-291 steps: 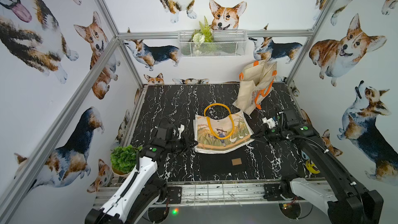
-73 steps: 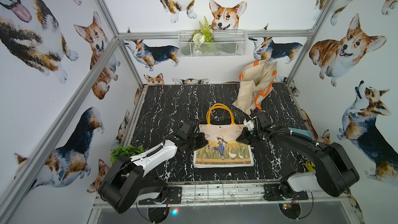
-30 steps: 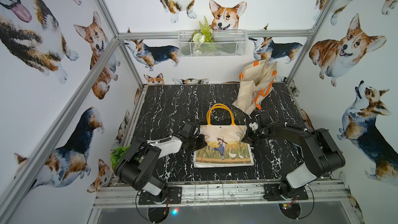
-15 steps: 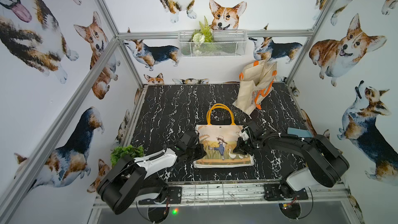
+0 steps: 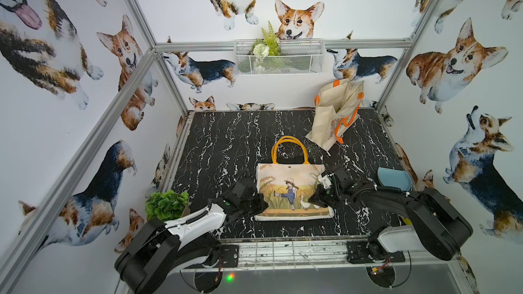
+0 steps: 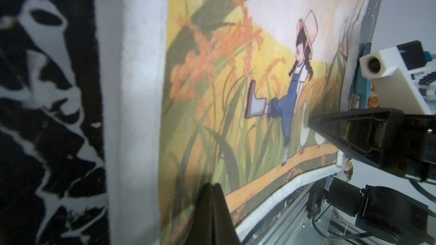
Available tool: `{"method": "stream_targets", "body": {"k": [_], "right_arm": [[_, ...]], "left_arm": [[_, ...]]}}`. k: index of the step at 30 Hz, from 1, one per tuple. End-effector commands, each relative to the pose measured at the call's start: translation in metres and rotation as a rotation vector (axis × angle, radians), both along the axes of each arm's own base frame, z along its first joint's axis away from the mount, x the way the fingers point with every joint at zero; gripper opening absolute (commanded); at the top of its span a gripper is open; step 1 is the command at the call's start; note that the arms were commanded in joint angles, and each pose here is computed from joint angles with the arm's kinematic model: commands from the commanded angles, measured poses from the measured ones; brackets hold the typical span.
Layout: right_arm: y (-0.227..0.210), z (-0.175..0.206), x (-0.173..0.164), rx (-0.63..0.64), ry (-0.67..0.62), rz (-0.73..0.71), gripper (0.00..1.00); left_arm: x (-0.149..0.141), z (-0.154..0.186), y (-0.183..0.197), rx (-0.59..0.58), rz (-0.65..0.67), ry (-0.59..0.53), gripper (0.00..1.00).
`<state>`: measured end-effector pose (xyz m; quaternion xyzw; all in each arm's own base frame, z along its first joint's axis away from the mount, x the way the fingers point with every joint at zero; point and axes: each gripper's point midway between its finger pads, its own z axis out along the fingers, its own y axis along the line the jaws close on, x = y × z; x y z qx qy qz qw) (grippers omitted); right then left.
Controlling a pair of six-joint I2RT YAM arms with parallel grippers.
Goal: Put away the canvas bag
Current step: Adjust the canvas bag.
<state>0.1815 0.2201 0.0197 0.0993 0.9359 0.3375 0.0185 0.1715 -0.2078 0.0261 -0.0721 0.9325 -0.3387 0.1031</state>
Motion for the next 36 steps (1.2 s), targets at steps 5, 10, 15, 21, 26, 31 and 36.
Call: {"method": "stream_targets", "body": {"k": [5,10,15,21,26,31,36], "right_arm": [[-0.069,-0.033,-0.036,-0.227,0.131,-0.125,0.09],[-0.081,-0.033,-0.04,-0.248,0.126,-0.146,0.09],[-0.097,-0.023,-0.04,-0.312,0.093,-0.196,0.1],[-0.091,0.014,-0.03,-0.226,-0.004,-0.244,0.1],[-0.08,0.046,-0.026,-0.16,-0.087,-0.248,0.09],[-0.051,0.057,-0.031,-0.136,-0.12,-0.135,0.09],[-0.02,0.043,-0.039,-0.099,-0.075,-0.027,0.09]], "left_arm": [[-0.023,-0.03,0.03,0.128,0.046,0.101,0.0],[-0.025,-0.03,0.032,0.131,0.052,0.1,0.0],[-0.027,-0.028,0.04,0.176,0.054,0.093,0.0],[-0.022,-0.012,0.038,0.138,0.087,0.051,0.0],[-0.021,0.009,0.016,0.091,0.063,-0.015,0.0],[-0.027,0.024,0.001,0.126,0.002,-0.067,0.0],[-0.036,0.016,-0.001,0.161,-0.033,-0.059,0.0]]}}
